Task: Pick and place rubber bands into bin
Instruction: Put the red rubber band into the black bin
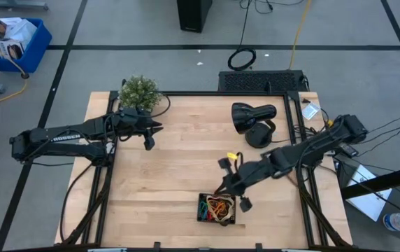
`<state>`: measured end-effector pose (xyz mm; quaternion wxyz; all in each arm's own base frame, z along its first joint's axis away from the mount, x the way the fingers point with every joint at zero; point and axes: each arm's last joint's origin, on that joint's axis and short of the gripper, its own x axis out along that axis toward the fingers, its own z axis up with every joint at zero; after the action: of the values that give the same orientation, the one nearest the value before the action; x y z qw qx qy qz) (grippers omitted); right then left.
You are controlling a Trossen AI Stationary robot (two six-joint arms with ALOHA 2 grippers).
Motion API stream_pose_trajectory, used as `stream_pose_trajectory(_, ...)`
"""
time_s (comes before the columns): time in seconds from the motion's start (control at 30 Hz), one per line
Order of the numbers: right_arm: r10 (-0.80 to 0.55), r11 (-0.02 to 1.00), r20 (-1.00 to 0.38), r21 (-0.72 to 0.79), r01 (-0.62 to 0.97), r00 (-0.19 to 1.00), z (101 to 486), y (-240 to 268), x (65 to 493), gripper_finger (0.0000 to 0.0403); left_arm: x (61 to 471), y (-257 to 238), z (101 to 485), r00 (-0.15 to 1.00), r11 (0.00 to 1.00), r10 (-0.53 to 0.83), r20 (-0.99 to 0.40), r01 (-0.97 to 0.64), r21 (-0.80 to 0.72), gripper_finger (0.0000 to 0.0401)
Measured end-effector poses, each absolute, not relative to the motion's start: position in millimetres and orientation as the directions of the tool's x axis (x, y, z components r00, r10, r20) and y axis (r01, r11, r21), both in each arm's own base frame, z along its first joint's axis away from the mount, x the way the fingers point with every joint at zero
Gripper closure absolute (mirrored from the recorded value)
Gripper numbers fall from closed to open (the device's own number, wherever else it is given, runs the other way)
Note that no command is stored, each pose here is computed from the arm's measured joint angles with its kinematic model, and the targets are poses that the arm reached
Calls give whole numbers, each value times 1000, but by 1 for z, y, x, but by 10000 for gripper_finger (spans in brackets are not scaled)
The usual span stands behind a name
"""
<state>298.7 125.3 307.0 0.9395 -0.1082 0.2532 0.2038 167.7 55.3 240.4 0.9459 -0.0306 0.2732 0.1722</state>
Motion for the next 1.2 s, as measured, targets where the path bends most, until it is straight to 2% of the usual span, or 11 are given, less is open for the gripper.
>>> stream_pose_trajectory(0.43, 323, 910, -652, 17, -413, 686, 251, 153, 321, 403, 168, 55, 240, 790, 940, 308, -530, -339, 40, 320)
stream_pose_trajectory(0.77, 314, 937, -745, 145, -318, 589, 217, 160, 305, 403, 168, 55, 240, 790, 936, 307, -531, -351, 20, 320)
stream_pose_trajectory(0.97, 457, 889, -660, 326, -320, 596, 184, 147, 299, 403, 168, 55, 240, 791, 936, 308, -529, -351, 20, 320)
stream_pose_trajectory(1.2, 445, 886, -588, 397, -238, 676, 159, 132, 286, 403, 168, 55, 240, 791, 936, 307, -528, -351, 19, 320)
